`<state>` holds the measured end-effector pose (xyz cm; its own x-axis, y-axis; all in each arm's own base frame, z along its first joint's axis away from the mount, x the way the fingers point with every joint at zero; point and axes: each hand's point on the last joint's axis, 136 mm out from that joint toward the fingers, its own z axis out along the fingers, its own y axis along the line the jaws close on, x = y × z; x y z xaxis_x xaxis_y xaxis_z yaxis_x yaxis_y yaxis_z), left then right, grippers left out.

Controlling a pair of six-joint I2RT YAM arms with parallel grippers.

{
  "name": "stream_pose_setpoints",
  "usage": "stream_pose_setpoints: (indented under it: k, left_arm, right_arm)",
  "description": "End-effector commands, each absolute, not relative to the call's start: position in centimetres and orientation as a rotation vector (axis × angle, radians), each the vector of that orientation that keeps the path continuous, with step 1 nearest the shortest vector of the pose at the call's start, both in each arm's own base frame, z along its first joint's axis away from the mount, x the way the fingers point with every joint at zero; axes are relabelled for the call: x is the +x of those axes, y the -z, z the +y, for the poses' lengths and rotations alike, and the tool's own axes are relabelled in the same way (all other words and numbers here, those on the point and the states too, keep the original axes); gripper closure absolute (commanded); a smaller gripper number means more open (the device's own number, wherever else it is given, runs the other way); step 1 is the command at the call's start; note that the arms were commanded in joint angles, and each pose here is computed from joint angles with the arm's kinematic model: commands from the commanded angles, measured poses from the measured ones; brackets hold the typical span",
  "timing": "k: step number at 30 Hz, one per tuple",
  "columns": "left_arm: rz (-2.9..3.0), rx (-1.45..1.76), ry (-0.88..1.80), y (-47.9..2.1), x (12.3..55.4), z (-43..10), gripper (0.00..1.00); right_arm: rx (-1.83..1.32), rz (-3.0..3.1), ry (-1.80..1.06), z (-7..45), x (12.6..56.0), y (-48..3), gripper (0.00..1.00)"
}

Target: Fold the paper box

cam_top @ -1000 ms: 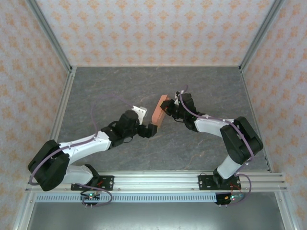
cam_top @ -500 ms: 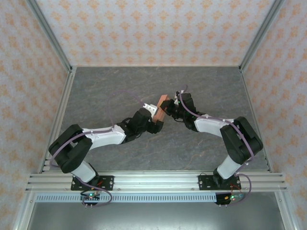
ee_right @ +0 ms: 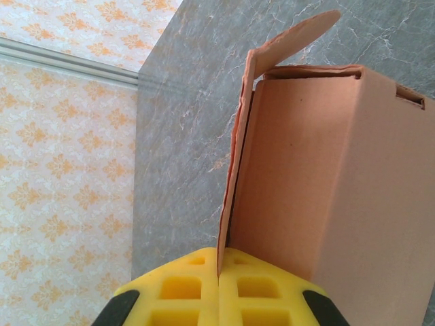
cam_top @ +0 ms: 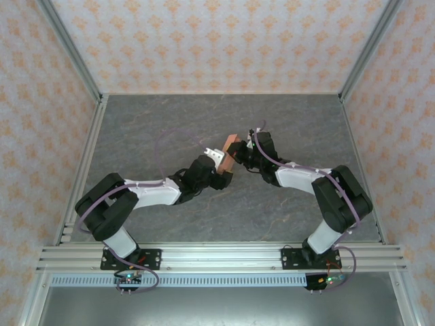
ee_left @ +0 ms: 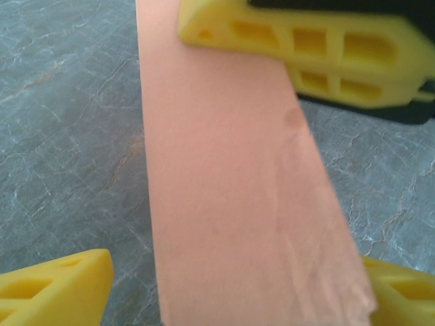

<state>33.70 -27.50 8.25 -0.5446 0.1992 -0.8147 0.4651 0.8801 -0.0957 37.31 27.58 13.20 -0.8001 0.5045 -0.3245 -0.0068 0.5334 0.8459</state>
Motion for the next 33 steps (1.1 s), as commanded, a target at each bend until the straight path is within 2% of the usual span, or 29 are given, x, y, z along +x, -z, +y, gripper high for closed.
stream_pose_setpoints:
  k: [1,6,21,25,30,33]
  left_arm:
    - [2.075,0.443,0.385,-9.2,34.1,-27.6,0.19]
    - [2.018,0.457,0.391,-9.6,34.0,-28.1,0.27]
    - [2.012,0.472,0.357,-8.8,34.1,-28.5,0.57]
    - [2.01,0.48,0.354,-8.7,33.9,-28.3,0.6]
    - [1.998,0.536,0.339,-9.0,33.4,-28.2,0.63]
    - [1.983,0.57,0.328,-9.6,33.2,-28.1,0.63]
  right_arm:
    - [0.398,2.273,-1.138,27.0,37.2,-11.8,0.98]
    - [0.399,2.27,-1.136,27.0,37.4,-11.9,0.99]
    - [0.397,2.267,-1.137,27.0,37.3,-12.1,0.96]
    - [0.389,2.259,-1.138,27.0,37.3,-12.6,0.9]
    - [0.349,2.227,-1.119,26.3,36.9,-15.1,0.7]
    - [0.324,2.207,-1.07,25.0,36.2,-17.0,0.63]
